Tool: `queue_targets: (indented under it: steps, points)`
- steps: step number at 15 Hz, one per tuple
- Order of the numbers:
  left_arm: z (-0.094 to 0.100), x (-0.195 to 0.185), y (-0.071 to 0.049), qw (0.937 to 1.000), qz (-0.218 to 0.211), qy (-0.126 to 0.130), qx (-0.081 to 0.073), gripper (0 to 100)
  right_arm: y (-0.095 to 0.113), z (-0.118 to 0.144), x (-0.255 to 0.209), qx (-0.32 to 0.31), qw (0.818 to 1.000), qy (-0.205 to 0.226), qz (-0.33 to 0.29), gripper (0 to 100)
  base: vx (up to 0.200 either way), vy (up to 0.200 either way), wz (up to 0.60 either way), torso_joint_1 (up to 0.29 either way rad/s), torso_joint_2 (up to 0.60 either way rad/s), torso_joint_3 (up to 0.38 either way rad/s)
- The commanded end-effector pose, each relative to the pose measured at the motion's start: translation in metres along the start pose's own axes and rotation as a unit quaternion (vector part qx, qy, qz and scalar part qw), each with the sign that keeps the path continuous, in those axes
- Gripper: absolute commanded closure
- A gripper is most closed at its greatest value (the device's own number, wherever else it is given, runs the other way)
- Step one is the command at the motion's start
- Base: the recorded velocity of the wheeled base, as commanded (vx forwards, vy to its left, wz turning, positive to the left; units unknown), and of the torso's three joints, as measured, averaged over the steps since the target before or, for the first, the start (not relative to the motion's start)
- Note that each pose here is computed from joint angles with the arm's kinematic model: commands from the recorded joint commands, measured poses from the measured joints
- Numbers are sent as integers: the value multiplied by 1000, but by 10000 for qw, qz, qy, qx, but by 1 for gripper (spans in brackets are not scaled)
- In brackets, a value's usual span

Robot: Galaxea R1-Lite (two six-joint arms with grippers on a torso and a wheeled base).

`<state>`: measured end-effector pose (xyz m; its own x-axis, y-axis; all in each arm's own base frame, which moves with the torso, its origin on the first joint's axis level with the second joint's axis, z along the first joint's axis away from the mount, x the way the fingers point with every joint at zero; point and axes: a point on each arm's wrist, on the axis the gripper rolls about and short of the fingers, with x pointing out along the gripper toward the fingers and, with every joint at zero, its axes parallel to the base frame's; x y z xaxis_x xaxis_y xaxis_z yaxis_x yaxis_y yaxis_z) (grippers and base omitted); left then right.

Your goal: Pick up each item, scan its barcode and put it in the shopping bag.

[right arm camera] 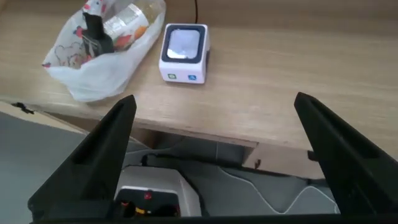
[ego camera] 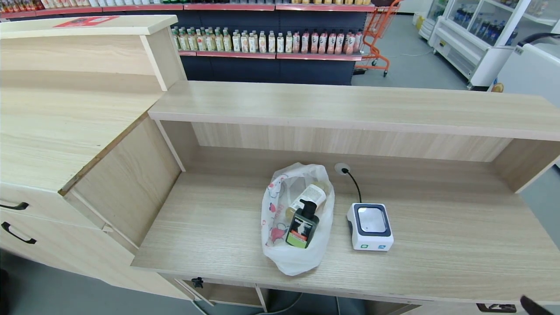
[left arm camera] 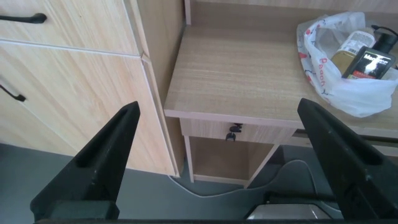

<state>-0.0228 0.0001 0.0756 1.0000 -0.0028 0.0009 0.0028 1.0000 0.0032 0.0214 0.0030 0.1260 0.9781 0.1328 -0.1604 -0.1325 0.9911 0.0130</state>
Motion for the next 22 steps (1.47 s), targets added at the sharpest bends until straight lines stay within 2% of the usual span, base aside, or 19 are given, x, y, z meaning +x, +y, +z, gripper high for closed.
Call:
queue_targets:
  steps: [1,3,13,18,22]
  points:
    - [0,0,0,10000,-2,4,-1,0,5,-50,-30,-193,9983,-491,-262,0,0,0,0,0,0,0]
    - [0,0,0,10000,-2,4,-1,0,4,-54,-29,-287,9969,-345,-646,0,0,0,0,0,0,0]
    - [0,0,0,10000,-9,4,7,0,4,-55,-30,-247,9970,-418,-608,0,0,0,0,0,0,0]
    - [0,0,0,10000,6,-3,84,0,4,-55,-30,-255,9969,-417,-609,0,0,-200,0,2,4,0]
    - [0,0,0,10000,6,-3,84,0,4,-55,-30,-255,9969,-417,-609,0,0,-200,0,4,2,1]
